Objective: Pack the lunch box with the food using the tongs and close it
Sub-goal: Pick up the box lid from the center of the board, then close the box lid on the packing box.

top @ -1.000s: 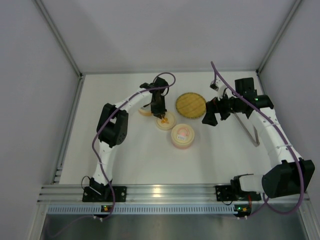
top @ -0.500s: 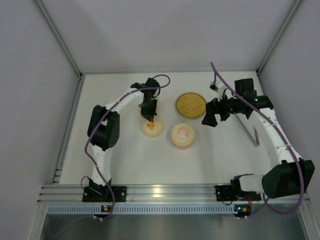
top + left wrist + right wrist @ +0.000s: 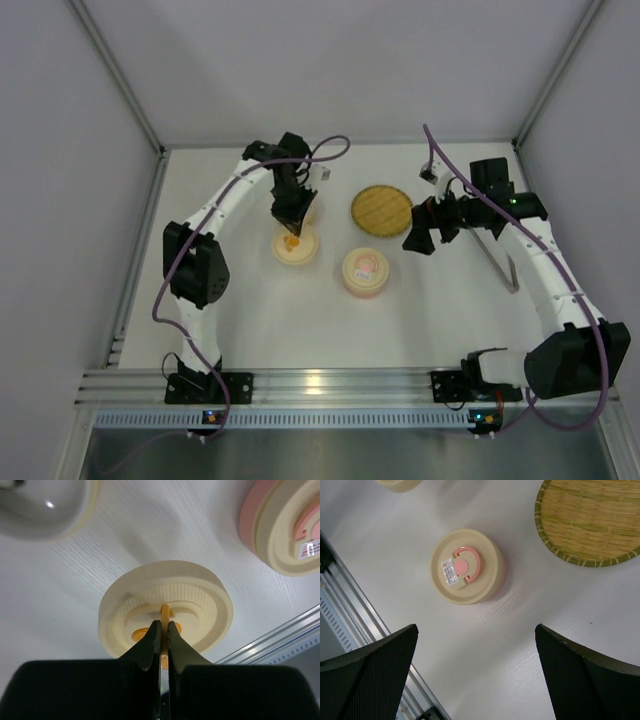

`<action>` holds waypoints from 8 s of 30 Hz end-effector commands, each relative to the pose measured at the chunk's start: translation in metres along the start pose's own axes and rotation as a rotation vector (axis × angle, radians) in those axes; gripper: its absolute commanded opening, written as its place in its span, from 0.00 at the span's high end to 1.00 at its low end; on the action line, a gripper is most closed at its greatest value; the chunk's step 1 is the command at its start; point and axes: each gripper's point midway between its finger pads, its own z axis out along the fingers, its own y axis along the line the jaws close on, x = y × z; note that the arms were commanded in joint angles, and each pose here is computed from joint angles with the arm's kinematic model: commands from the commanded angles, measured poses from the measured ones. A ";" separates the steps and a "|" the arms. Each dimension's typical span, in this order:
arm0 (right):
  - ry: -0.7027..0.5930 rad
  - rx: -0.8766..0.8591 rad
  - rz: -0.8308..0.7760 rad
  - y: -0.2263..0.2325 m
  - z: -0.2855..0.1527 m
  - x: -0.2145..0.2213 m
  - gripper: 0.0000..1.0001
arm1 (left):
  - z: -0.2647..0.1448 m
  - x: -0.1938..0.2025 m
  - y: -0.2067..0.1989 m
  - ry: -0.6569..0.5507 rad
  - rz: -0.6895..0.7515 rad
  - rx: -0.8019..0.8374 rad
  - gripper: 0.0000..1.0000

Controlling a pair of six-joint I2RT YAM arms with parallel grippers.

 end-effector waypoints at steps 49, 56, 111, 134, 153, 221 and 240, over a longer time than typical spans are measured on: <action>-0.025 -0.026 0.062 -0.002 0.014 0.017 0.01 | 0.016 -0.148 0.112 -0.385 -0.022 -0.080 0.97; -0.021 -0.030 0.072 -0.002 0.015 0.020 0.01 | 0.018 -0.152 0.113 -0.394 -0.032 -0.080 0.82; -0.076 -0.041 0.052 0.011 0.003 0.007 0.01 | 0.012 0.061 0.026 -0.039 0.165 -0.062 0.99; -0.075 -0.038 0.043 0.012 0.002 0.010 0.01 | 0.002 0.052 0.017 -0.097 0.159 -0.120 1.00; -0.071 -0.036 0.045 0.011 0.003 0.011 0.01 | 0.037 0.072 0.019 -0.074 0.194 -0.285 1.00; -0.059 -0.056 0.047 0.015 0.006 0.022 0.01 | 0.042 0.065 -0.022 -0.097 0.249 -0.154 0.39; -0.047 -0.060 0.049 0.011 0.011 0.024 0.01 | 0.076 0.085 -0.005 -0.009 0.235 -0.222 0.40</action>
